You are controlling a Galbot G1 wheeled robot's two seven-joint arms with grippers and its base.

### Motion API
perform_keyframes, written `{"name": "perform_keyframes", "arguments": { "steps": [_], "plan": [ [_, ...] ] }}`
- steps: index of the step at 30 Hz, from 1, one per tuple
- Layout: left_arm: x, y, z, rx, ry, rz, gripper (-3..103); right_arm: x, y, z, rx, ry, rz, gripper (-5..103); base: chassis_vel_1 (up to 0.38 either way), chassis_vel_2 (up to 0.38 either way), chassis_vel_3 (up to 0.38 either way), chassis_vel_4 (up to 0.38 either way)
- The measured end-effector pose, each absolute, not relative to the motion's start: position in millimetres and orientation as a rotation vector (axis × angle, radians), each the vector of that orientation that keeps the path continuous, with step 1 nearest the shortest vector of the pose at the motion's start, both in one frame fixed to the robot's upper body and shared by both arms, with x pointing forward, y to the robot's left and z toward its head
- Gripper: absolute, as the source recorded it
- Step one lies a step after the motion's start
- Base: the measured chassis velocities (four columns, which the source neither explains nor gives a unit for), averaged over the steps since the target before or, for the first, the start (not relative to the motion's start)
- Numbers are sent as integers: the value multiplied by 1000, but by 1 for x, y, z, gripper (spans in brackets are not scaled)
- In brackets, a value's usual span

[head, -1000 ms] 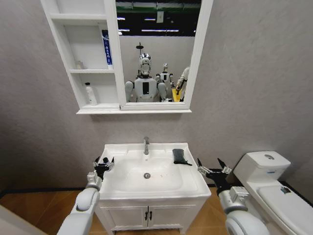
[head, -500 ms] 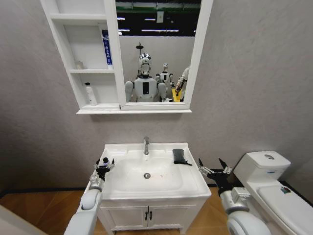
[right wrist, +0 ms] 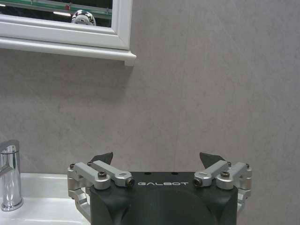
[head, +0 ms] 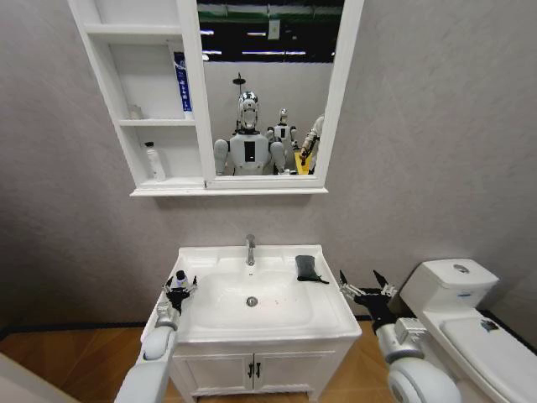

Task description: Move facial cleanser and shampoo from washbasin to cabinet, then wipe washbasin with towel.

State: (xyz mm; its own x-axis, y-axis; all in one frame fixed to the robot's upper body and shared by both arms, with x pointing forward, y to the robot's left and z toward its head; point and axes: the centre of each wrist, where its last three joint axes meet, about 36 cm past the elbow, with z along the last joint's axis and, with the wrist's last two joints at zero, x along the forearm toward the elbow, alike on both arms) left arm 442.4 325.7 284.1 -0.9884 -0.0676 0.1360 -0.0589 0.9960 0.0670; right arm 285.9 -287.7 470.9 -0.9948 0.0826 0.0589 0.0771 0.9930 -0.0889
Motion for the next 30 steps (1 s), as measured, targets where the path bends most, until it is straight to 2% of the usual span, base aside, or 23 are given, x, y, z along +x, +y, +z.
{"name": "perform_keyframes", "arguments": {
  "steps": [1, 2, 5, 6, 8, 9, 11, 12, 14, 26, 28, 30],
  "plan": [
    [442, 326, 285, 94, -2999, -99, 91, 286, -287, 470, -123, -3073, 132, 100, 0, 0, 0, 0],
    [442, 326, 285, 94, -2999, -99, 91, 286, -287, 470, -123, -3073, 132, 100, 0, 0, 0, 0],
    [439, 326, 286, 89, -3000, -103, 75, 286, -287, 470, -124, -3072, 130, 100, 0, 0, 0, 0],
    [439, 326, 286, 89, -3000, -103, 75, 286, -287, 470, -124, -3072, 130, 100, 0, 0, 0, 0],
    [439, 326, 287, 85, -3004, -104, 64, 287, -287, 469, -124, -3072, 133, 100, 0, 0, 0, 0],
    [439, 326, 287, 85, -3004, -104, 64, 287, -287, 469, -124, -3072, 133, 100, 0, 0, 0, 0],
    [441, 326, 295, 72, -3009, -109, 53, 288, -287, 470, -124, -3072, 136, 100, 0, 0, 0, 0],
    [441, 326, 295, 72, -3009, -109, 53, 288, -287, 470, -124, -3072, 136, 100, 0, 0, 0, 0],
    [443, 326, 303, 60, -3012, -111, 43, 289, -287, 471, -125, -3073, 138, 100, 0, 0, 0, 0],
    [445, 333, 327, 30, -2999, -106, 43, 290, -285, 470, -134, -3065, 131, 100, 0, 0, 0, 0],
    [445, 335, 336, 31, -3005, -99, 43, 290, -285, 470, -137, -3065, 131, 100, 0, 0, 0, 0],
    [441, 340, 374, 40, -3019, -88, 43, 291, -285, 471, -146, -3062, 135, 100, 0, 0, 0, 0]
  ]
}}
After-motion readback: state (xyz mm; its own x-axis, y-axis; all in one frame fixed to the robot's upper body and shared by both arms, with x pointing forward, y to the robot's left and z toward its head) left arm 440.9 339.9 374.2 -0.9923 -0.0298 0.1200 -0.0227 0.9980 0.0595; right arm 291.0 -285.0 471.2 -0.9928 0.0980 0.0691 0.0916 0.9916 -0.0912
